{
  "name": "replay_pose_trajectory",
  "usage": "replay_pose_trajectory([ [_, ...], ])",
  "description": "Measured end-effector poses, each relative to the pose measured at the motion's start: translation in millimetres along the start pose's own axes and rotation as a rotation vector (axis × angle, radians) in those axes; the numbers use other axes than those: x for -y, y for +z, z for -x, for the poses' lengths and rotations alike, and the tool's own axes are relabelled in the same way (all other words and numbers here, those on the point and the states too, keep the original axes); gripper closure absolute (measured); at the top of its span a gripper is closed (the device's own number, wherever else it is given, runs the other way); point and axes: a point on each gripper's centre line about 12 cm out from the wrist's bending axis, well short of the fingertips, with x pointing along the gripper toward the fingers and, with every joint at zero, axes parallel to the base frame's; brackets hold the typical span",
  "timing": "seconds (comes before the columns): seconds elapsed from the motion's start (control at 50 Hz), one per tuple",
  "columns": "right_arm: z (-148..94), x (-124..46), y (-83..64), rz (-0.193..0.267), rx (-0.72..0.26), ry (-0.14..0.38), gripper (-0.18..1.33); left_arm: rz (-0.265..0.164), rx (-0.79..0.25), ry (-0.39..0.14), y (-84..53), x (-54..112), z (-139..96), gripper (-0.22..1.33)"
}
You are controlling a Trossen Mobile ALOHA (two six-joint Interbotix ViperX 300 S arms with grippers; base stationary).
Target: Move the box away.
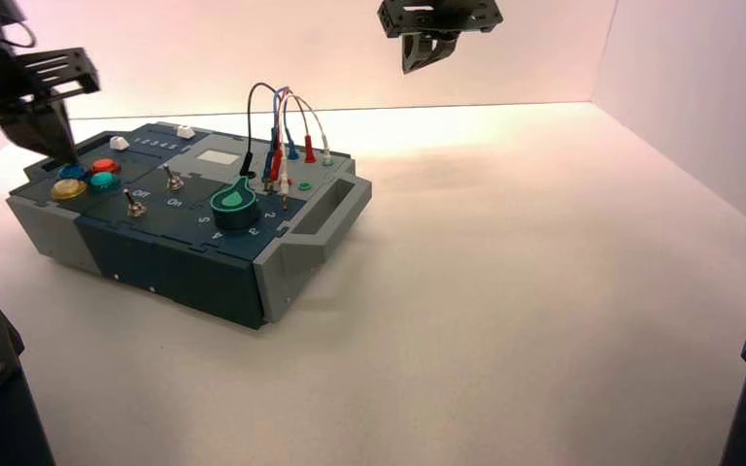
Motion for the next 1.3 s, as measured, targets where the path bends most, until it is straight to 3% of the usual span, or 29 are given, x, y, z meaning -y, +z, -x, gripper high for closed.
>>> replay_pose_trajectory([
  [0.2,0.2,2.2,0.8,-0.002,0.003,-0.004,1.28,-0.01,0.008,0.0,4.1,-0.4,2.5,1.28],
  [0.36,0.1,2.9,0.0,-0.003,0.0,-0.004,1.28,0.006,0.029,0.011,15.4,-10.1,6.0,1.27],
  [0.68,0.1,2.8,0.0,-0.009,0.0,-0.003,1.28,-0.029,0.071,-0.002,38.6,-4.3,20.4,1.27],
  [1.3,-1.6,2.8,-1.3,-0.009,-0.004,-0.003,1.28,-0.039,0.047,0.003,42.4,-2.6,0.6,1.27],
])
